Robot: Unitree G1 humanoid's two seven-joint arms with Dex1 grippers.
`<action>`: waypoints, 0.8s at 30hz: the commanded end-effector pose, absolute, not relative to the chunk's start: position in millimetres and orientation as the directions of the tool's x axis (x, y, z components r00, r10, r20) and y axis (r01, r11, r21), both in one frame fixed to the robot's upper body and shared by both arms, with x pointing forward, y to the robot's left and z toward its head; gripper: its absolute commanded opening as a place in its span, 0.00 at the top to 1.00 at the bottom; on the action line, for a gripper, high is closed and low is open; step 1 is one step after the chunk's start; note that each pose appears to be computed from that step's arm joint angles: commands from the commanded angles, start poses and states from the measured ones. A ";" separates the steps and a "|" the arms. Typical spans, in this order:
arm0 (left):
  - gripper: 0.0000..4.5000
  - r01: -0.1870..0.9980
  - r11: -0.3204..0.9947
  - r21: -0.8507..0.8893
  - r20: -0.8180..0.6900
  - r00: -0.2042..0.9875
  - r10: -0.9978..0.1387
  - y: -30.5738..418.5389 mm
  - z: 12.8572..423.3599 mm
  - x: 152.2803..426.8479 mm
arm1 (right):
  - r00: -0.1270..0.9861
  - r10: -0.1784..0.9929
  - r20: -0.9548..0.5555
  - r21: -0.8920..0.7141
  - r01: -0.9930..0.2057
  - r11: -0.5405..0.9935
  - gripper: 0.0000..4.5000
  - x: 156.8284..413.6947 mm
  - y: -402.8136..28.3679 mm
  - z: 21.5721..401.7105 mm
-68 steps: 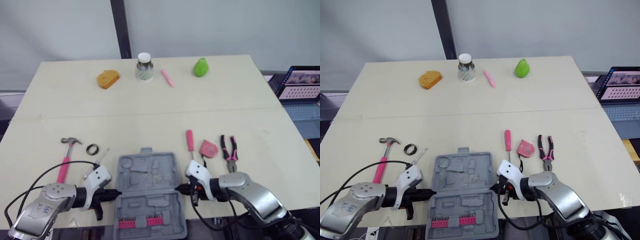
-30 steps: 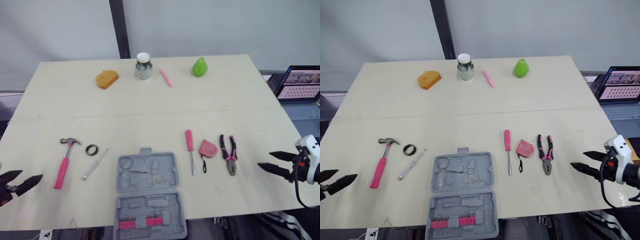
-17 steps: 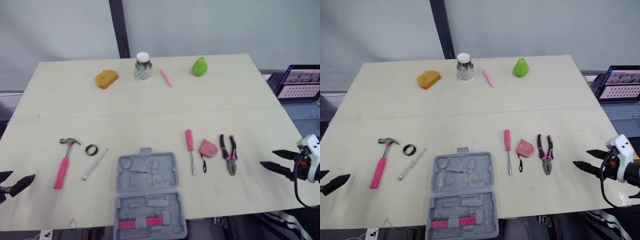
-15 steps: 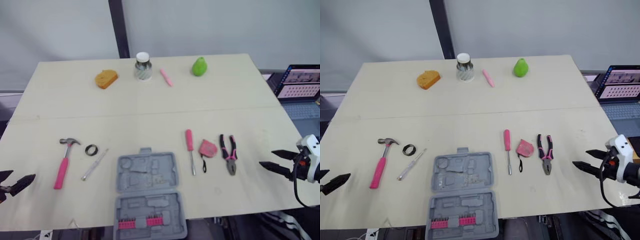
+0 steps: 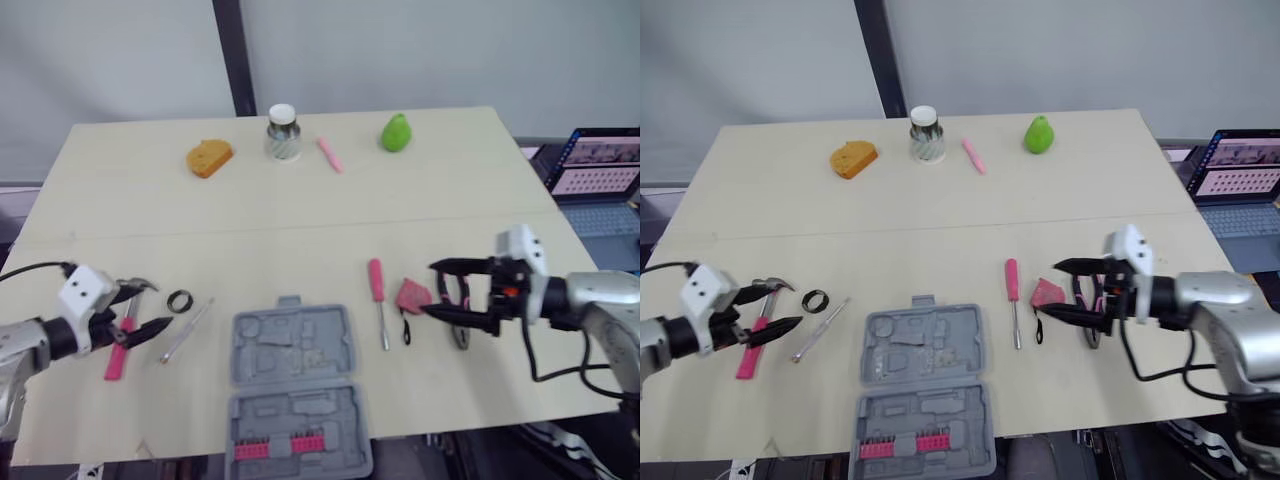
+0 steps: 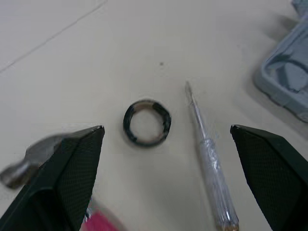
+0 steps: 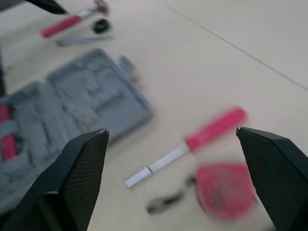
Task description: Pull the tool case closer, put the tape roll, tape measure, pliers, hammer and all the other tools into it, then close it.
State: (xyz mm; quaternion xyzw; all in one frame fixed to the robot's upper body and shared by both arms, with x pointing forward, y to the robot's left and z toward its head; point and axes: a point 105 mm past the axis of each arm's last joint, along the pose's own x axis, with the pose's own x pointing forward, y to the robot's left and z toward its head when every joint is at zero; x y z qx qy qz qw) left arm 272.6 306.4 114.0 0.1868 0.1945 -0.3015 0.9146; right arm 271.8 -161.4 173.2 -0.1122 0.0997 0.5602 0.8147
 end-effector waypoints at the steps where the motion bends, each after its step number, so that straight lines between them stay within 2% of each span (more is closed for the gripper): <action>1: 0.00 0.690 0.680 0.248 -0.498 0.693 -0.521 302.7 114.3 284.8 | 0.263 0.930 -0.257 -0.115 -0.964 0.241 0.01 263.0 -124.6 185.9; 2: 0.00 0.704 0.668 0.242 -0.501 0.680 -0.536 301.4 114.2 288.9 | 0.247 0.936 -0.253 -0.123 -0.967 0.222 0.01 261.9 -117.3 187.4; 4: 0.12 0.729 0.642 0.237 -0.516 0.655 -0.553 300.9 112.4 296.9 | 0.226 0.943 -0.244 -0.143 -0.970 0.195 0.00 260.2 -105.2 189.9; 5: 0.19 0.734 0.636 0.239 -0.523 0.649 -0.553 301.4 111.5 300.3 | 0.224 0.944 -0.241 -0.150 -0.970 0.192 0.00 259.9 -101.5 190.5; 8: 0.52 0.750 0.613 0.249 -0.541 0.632 -0.554 301.7 109.8 306.8 | 0.233 0.944 -0.232 -0.154 -0.967 0.201 0.00 258.9 -96.8 190.4; 24: 0.52 0.812 0.525 0.254 -0.620 0.554 -0.556 298.8 89.8 315.3 | 0.246 0.939 -0.240 -0.182 -0.962 0.205 0.00 246.5 -83.9 182.7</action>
